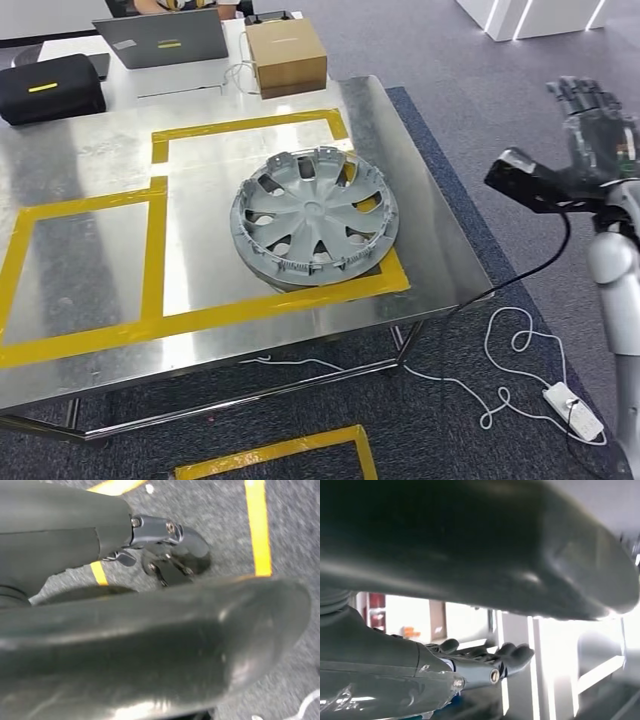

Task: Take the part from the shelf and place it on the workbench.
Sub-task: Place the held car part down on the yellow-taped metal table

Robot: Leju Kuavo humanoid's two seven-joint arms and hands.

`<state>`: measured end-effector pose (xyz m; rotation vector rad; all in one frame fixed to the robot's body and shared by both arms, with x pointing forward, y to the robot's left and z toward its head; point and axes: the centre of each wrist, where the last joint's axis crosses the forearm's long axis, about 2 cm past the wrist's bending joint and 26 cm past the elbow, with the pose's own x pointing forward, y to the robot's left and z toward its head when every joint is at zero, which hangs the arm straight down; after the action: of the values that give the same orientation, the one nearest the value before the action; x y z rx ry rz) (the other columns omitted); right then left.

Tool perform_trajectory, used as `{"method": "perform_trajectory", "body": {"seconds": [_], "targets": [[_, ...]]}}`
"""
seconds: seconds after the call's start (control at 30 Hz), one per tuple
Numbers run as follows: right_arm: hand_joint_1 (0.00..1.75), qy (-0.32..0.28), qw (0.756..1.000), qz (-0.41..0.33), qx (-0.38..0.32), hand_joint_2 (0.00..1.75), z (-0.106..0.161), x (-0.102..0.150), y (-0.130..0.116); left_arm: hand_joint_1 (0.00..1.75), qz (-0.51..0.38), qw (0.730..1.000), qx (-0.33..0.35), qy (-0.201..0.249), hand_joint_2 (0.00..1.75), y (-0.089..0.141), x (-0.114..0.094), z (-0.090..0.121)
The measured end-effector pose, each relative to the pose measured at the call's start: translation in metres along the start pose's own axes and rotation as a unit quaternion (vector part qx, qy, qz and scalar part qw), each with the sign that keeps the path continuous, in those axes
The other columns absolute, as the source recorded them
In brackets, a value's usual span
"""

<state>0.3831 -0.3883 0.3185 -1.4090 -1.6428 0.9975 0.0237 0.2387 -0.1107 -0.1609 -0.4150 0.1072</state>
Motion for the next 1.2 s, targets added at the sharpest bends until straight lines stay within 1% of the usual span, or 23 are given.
{"method": "perform_trajectory", "body": {"seconds": [0.1, 0.17, 0.23, 0.33, 0.6, 0.93, 1.0, 1.03, 1.1, 1.13, 1.2], "targets": [[0.0, 0.029, 0.998, 0.025, -0.054, 0.0, 0.025, -0.034, -0.038, 0.0, 0.003, 1.0, -0.008, -0.006, 0.0, -0.006, 0.003, -0.001], [0.0, 0.041, 0.995, 0.042, -0.079, 0.0, 0.039, -0.049, -0.057, 0.0, 0.001, 1.0, -0.01, -0.008, 0.0, -0.007, 0.003, -0.002], [0.0, 0.048, 0.993, 0.058, -0.096, 0.0, 0.049, -0.058, -0.071, 0.0, 0.0, 1.0, -0.012, -0.009, 0.0, -0.008, 0.004, -0.002], [0.0, 0.052, 0.989, 0.076, -0.112, 0.0, 0.059, -0.064, -0.085, 0.0, -0.001, 1.0, -0.014, -0.011, 0.0, -0.01, 0.006, -0.003], [0.0, 0.056, 0.986, 0.096, -0.128, 0.0, 0.069, -0.069, -0.099, 0.0, -0.001, 1.0, -0.015, -0.013, 0.0, -0.011, 0.008, -0.004], [0.0, 0.054, 0.985, 0.101, -0.131, 0.0, 0.072, -0.069, -0.102, 0.0, -0.001, 1.0, -0.016, -0.014, 0.0, -0.012, 0.009, -0.004], [0.0, 0.054, 0.984, 0.095, -0.141, 0.0, 0.075, -0.07, -0.102, 0.0, -0.001, 1.0, -0.015, -0.015, 0.0, -0.012, 0.009, -0.004], [0.0, 0.05, 0.983, 0.083, -0.153, 0.0, 0.082, -0.071, -0.102, 0.0, -0.002, 1.0, -0.014, -0.015, 0.0, -0.013, 0.01, -0.004], [0.0, 0.031, 0.98, 0.034, -0.194, 0.0, 0.109, -0.079, -0.107, 0.0, 0.001, 1.0, -0.008, -0.015, 0.0, -0.014, 0.008, -0.004], [0.0, 0.022, 0.974, 0.006, -0.224, 0.0, 0.126, -0.085, -0.112, 0.0, 0.005, 1.0, -0.005, -0.014, 0.0, -0.015, 0.007, -0.003], [0.0, 0.024, 0.954, -0.031, -0.299, 0.0, 0.163, -0.101, -0.121, 0.0, 0.018, 1.0, -0.002, -0.01, 0.0, -0.017, 0.004, -0.002]]}}
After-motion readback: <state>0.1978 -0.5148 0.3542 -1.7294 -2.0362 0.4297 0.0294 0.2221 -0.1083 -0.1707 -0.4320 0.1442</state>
